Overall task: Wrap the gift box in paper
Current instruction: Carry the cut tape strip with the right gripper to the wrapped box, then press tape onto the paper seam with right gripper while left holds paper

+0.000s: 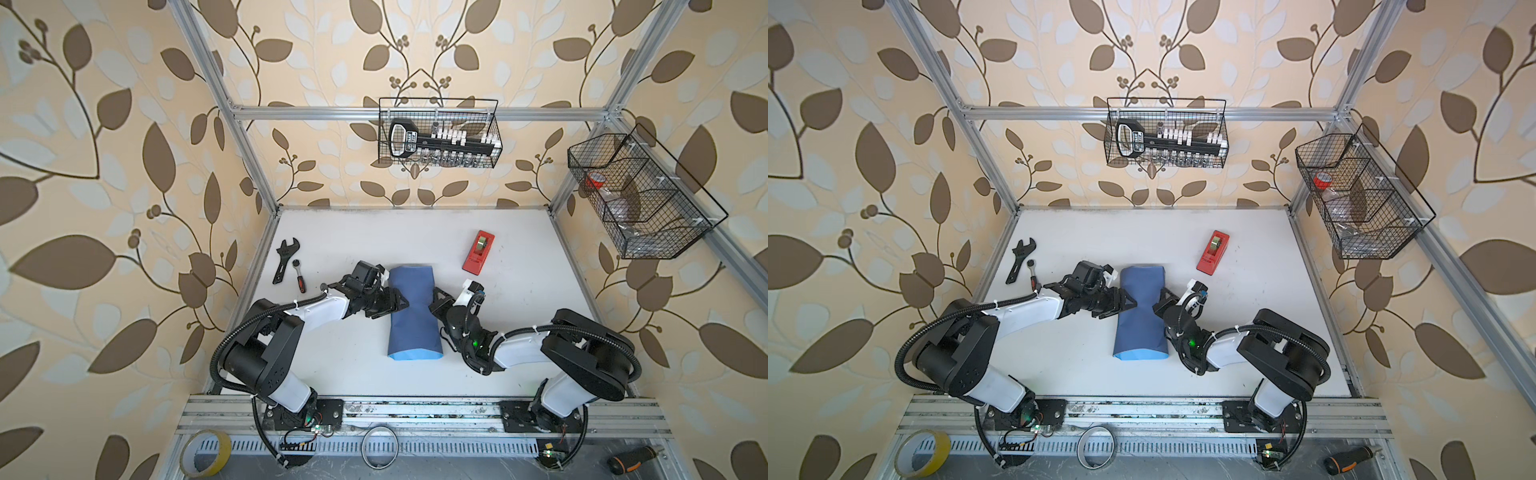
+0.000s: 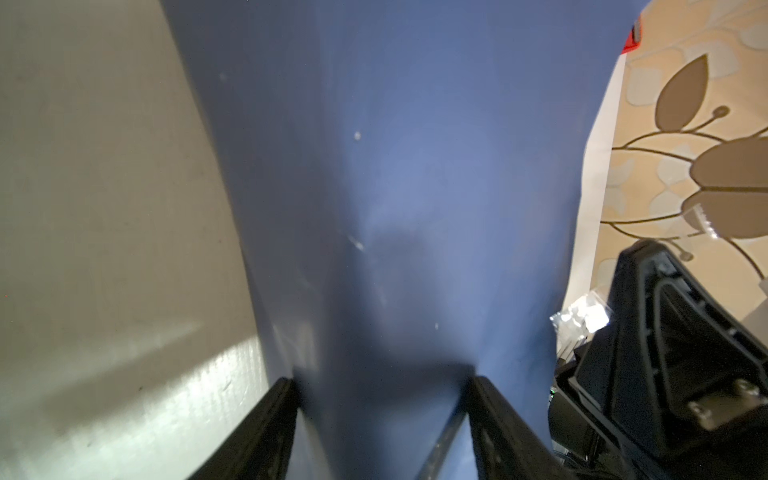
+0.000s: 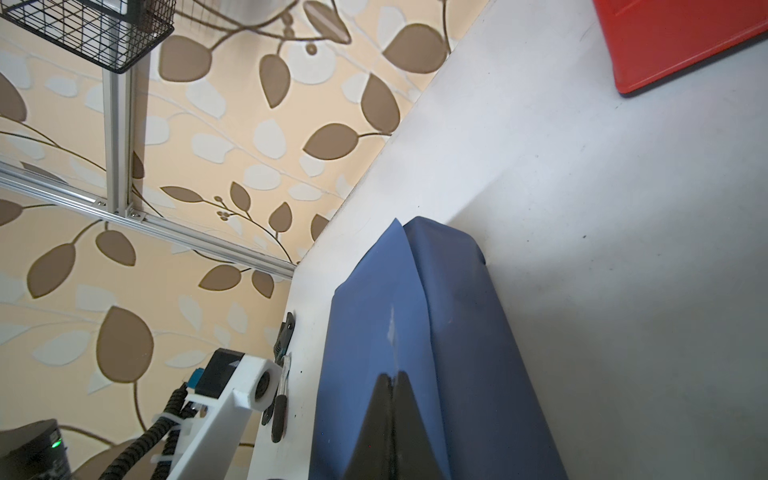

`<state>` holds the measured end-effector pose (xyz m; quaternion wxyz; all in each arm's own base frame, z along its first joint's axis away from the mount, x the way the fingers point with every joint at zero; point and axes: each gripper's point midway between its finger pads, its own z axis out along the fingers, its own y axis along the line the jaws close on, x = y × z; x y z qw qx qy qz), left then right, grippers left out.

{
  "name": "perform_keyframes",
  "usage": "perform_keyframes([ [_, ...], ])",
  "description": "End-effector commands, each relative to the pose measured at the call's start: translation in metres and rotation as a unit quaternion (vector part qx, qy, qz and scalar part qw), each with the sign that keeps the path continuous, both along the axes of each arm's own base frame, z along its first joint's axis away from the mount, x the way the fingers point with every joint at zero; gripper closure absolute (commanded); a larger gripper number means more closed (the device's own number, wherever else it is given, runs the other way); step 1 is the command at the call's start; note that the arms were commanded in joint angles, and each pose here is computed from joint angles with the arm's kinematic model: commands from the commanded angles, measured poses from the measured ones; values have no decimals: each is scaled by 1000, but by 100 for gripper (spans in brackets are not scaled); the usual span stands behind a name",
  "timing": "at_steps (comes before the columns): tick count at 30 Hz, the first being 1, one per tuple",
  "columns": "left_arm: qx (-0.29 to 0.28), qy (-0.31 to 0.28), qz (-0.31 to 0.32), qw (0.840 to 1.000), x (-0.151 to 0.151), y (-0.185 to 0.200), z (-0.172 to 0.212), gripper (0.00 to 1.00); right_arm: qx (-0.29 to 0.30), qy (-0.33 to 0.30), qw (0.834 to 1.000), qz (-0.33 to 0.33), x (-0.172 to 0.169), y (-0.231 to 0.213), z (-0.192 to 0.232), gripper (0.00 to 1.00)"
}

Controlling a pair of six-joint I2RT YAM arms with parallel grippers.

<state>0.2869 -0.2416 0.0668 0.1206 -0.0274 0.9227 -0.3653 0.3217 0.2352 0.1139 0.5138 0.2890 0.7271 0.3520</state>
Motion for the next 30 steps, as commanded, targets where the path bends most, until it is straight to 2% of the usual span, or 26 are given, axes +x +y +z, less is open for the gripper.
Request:
perform_keyframes([
  [1, 100, 60, 14, 993, -21, 30, -57, 34, 6, -9, 1000, -3, 4, 1, 3, 100],
  [30, 98, 61, 11, 993, -21, 29, -58, 35, -25, 2, 1000, -3, 7, -14, -17, 100],
])
